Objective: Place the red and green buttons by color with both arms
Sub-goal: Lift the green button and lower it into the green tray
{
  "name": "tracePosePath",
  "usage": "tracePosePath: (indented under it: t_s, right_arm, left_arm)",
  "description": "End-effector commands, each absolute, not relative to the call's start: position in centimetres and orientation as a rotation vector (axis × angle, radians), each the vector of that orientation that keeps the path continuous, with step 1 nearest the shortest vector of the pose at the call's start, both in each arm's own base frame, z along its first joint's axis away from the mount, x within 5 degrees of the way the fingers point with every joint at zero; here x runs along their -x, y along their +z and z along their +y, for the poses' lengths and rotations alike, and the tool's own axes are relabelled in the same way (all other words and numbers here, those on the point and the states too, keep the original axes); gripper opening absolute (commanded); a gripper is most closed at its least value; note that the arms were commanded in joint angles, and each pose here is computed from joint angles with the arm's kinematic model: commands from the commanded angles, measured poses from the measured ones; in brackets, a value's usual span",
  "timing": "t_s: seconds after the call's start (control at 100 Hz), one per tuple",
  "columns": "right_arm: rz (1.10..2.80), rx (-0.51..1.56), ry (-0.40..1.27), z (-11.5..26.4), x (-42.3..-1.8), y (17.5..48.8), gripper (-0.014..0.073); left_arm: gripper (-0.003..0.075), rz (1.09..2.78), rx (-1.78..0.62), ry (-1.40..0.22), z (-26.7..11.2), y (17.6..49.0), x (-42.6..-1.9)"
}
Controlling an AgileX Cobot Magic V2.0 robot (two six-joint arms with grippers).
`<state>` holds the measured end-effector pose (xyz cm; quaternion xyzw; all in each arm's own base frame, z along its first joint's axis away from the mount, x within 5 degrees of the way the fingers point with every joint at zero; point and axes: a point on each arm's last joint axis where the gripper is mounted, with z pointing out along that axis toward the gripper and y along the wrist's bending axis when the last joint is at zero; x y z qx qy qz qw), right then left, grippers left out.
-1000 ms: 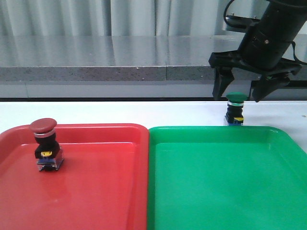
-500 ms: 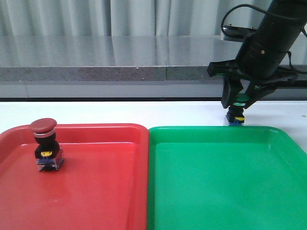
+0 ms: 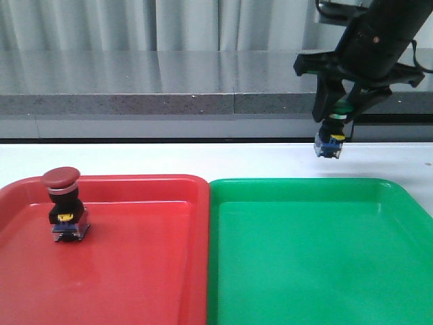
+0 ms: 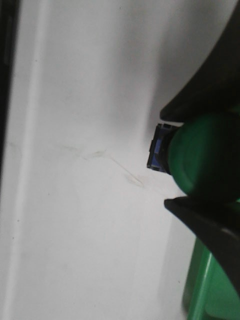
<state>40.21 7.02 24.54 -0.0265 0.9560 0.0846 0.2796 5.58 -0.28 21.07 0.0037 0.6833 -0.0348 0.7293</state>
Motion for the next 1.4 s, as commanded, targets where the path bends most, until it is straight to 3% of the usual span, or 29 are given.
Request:
tracePosePath:
  t_s: [0.0, 0.29, 0.67, 1.1, 1.39]
  right_arm:
    - [2.429, 0.081, 0.246, 6.9, -38.9, 30.0, 0.0225]
    - [2.418, 0.177, 0.283, 8.9, -35.0, 32.3, 0.0225]
    - [2.487, 0.210, 0.311, 11.1, -32.7, 27.5, 0.0225]
    - [2.567, 0.159, 0.299, 11.2, -32.9, 23.0, 0.0225]
    - [2.595, 0.146, 0.295, 11.3, -33.3, 21.9, 0.0225]
  left_arm:
    - [-0.0020, 1.432, -0.003, -0.094, -0.3, 20.6, -5.5]
    - [-0.0019, 1.432, -0.003, -0.094, -0.3, 20.6, -5.5]
    - [-0.0020, 1.432, -0.003, -0.094, -0.3, 20.6, -5.5]
    - [-0.0019, 1.432, -0.003, -0.094, -0.3, 20.6, -5.5]
    - [-0.0020, 1.432, -0.003, -0.094, -0.3, 20.6, -5.5]
